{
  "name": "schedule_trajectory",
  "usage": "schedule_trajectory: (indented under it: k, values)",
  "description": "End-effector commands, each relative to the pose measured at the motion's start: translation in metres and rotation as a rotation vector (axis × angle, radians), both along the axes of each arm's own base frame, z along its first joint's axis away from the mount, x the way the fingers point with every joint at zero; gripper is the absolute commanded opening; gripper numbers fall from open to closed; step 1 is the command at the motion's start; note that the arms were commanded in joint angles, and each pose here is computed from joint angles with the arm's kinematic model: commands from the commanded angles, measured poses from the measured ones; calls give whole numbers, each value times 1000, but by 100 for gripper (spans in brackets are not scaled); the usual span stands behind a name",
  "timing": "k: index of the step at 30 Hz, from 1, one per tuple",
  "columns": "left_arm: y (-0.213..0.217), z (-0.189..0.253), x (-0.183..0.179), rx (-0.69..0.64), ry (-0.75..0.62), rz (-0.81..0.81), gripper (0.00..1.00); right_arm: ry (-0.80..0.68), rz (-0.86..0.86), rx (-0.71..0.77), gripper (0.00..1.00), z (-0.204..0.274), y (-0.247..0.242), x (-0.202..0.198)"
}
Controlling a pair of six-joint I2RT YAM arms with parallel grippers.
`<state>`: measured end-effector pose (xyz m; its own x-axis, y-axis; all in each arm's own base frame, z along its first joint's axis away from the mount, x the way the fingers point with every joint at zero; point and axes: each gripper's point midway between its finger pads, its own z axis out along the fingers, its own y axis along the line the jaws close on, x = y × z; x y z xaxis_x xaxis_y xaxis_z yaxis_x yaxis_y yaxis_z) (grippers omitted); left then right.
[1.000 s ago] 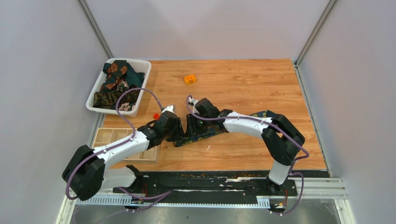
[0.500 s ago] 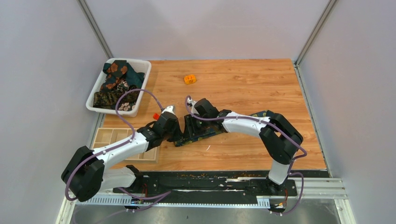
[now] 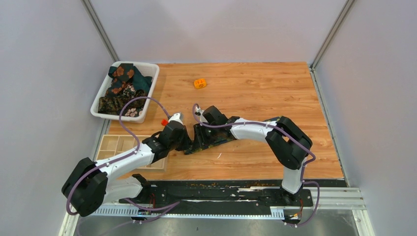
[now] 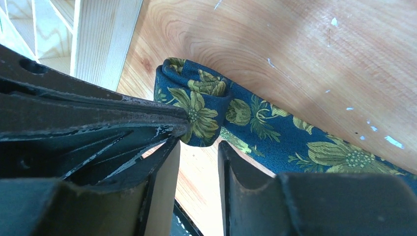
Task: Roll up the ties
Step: Roll the tie at the center of the board.
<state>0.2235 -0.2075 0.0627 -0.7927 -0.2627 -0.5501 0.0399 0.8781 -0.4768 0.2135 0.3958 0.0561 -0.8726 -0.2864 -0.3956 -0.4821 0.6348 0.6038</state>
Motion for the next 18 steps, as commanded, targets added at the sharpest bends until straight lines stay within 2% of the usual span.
schedule_trajectory:
  k: [1, 8, 18]
  values:
    - [-15, 17, 5, -85, -45, -18, 0, -31, 5, 87, 32, 17, 23, 11]
    - [-15, 22, 5, -82, -53, -24, 0, -33, 0, 85, 13, 16, 22, 12]
    - [17, 37, 7, 63, -70, 45, 0, -20, -10, 72, 8, 11, 19, 10]
